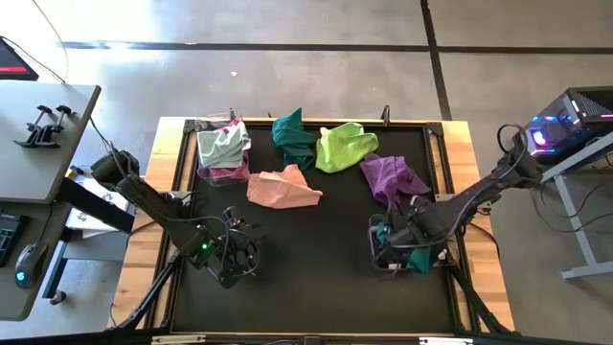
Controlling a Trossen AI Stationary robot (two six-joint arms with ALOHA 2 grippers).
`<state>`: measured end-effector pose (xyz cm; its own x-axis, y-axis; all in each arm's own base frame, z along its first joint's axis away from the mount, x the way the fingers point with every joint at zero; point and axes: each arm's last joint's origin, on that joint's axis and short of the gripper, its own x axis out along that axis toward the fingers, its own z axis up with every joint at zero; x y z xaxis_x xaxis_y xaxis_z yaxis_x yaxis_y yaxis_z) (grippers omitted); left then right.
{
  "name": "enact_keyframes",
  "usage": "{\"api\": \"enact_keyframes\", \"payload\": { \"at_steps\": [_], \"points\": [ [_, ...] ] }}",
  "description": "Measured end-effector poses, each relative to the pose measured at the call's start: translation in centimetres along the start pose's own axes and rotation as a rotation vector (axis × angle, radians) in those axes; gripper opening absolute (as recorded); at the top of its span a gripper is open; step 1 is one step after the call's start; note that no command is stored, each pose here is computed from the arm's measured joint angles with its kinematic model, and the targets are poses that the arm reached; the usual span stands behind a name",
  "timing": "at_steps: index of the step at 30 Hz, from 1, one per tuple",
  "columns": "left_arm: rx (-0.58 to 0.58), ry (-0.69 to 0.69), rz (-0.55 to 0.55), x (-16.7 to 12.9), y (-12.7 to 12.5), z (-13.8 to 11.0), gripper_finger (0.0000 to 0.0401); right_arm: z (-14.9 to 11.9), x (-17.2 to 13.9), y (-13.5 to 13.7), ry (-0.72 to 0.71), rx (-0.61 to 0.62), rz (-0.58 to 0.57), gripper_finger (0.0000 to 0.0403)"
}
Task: Sort towels by color in basket
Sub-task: Put the green towel into the right transparent bin, then put the purple towel into the right transparent bin
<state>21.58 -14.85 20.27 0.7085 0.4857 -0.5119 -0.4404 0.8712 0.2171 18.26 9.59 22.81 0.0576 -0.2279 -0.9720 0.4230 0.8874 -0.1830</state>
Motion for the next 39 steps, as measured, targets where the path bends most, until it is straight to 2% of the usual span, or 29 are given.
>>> {"api": "enact_keyframes", "payload": {
  "at_steps": [4,7,12,16,19,22,26,29,34,36,39],
  "points": [
    [0.0,0.0,0.0,0.0,0.0,0.0,0.0142,-0.9,-1.5,1.1,-0.031,-0.001,0.043,0.0132],
    [0.0,0.0,0.0,0.0,0.0,0.0,0.0142,-1.7,-1.5,1.8,-0.05,0.028,0.061,0.0132],
    [0.0,0.0,0.0,0.0,0.0,0.0,0.0142,-3.1,1.1,2.5,-0.011,0.056,0.115,0.0132],
    [-0.002,0.0,-0.001,0.0,0.0,0.0,0.0142,-3.8,3.8,2.3,-0.026,0.068,0.111,0.0132],
    [-0.007,-0.002,-0.004,0.0,-0.1,0.1,0.0142,-3.9,4.3,2.4,-0.041,0.045,0.124,0.0132],
    [-0.01,-0.004,-0.006,0.0,-0.1,0.1,0.0142,-3.7,3.1,2.2,-0.022,0.037,0.086,0.0132],
    [-0.011,-0.004,-0.006,0.0,-0.1,0.1,0.0142,-3.1,-0.5,1.5,-0.021,0.018,-0.005,0.0132],
    [-0.014,-0.005,-0.007,0.0,-0.1,0.1,0.0142,-2.2,-3.4,1.1,-0.131,-0.002,-0.054,0.0132],
    [-0.015,-0.006,-0.008,0.0,-0.1,0.1,0.0142,-0.2,-6.1,0.5,-0.467,-0.018,-0.175,0.0132],
    [-0.015,-0.006,-0.008,0.0,-0.1,0.1,0.0142,0.7,-6.1,0.0,-0.504,-0.003,-0.222,0.0133],
    [-0.015,-0.006,-0.008,0.0,-0.1,0.1,0.0142,2.1,-5.5,-1.2,-0.484,0.016,-0.29,0.0138]
  ]
}}
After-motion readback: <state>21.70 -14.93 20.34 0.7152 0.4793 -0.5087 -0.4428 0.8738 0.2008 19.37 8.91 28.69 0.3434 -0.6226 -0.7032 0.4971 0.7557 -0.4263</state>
